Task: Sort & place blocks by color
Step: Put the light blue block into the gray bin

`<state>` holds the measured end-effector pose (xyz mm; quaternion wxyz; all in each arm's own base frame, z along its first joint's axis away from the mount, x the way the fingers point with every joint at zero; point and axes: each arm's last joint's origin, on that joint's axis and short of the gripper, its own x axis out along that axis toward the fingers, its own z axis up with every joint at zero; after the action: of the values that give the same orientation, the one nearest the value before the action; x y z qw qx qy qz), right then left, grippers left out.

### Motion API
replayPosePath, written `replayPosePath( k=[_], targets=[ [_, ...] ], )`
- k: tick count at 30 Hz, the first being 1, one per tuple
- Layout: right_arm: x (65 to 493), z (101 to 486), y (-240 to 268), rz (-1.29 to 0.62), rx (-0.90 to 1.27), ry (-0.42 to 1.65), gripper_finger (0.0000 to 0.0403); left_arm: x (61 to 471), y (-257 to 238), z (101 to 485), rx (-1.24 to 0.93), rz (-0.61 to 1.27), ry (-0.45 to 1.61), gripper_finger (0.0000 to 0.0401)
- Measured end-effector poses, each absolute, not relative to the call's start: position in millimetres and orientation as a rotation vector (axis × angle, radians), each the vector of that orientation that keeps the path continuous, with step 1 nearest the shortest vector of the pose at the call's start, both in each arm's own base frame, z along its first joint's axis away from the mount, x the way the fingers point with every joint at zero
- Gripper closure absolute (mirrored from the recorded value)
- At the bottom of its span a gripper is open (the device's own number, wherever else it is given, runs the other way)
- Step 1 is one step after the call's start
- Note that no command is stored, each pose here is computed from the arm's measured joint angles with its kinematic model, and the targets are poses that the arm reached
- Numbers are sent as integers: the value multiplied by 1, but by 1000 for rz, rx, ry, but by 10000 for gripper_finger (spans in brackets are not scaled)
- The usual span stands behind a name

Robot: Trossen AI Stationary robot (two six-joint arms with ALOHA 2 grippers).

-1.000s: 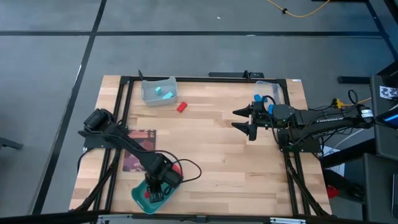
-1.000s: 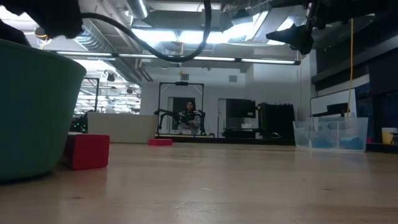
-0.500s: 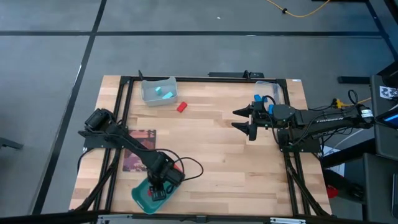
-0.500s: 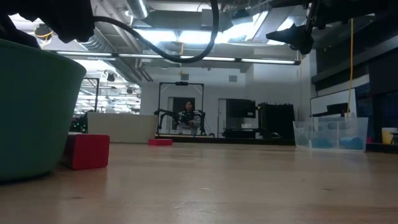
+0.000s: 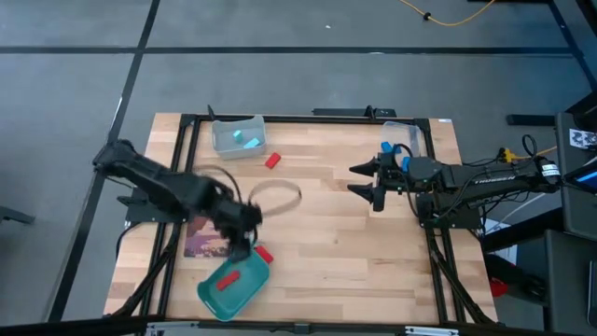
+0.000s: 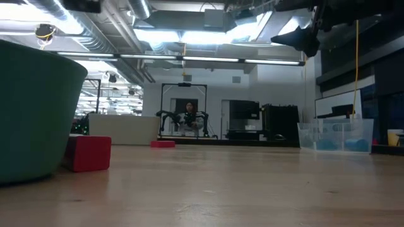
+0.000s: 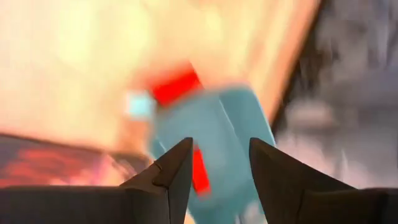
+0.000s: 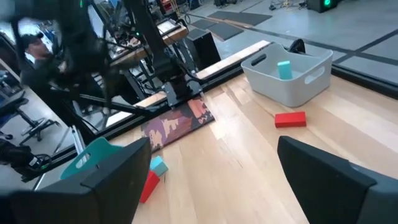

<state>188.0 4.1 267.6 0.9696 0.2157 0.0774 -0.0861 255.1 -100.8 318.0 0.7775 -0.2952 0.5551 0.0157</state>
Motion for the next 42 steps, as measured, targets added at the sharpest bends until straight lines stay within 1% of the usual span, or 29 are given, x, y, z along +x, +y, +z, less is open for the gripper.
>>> replayPosePath(
  k=[2, 4, 8, 12, 16, 20, 25, 32, 36, 42],
  targets=[
    [188, 266, 4, -177, 436, 168, 52, 255, -84, 325, -660, 111, 1132, 252],
    [188, 266, 4, -179, 435, 177, 52, 258, -71, 325, -656, 120, 1122, 252],
    [188, 265, 4, -180, 434, 181, 52, 274, -52, 311, -633, 89, 1179, 252],
    [187, 264, 4, -183, 437, 191, 52, 296, -43, 290, -603, -15, 1241, 252],
    [187, 263, 4, -187, 435, 208, 52, 317, -48, 265, -475, -141, 1268, 252],
    [186, 261, 4, -192, 434, 230, 52, 331, -56, 239, -392, -175, 1321, 252],
    [186, 260, 4, -193, 435, 234, 52, 335, -78, 217, -299, -226, 1387, 251],
    [186, 260, 4, -193, 435, 235, 52, 332, -101, 211, -146, -159, 1378, 251],
    [186, 260, 4, -193, 435, 235, 52, 330, -105, 211, -132, -127, 1379, 251],
    [186, 260, 4, -193, 435, 234, 52, 320, -113, 199, -164, -161, 1439, 251]
  ],
)
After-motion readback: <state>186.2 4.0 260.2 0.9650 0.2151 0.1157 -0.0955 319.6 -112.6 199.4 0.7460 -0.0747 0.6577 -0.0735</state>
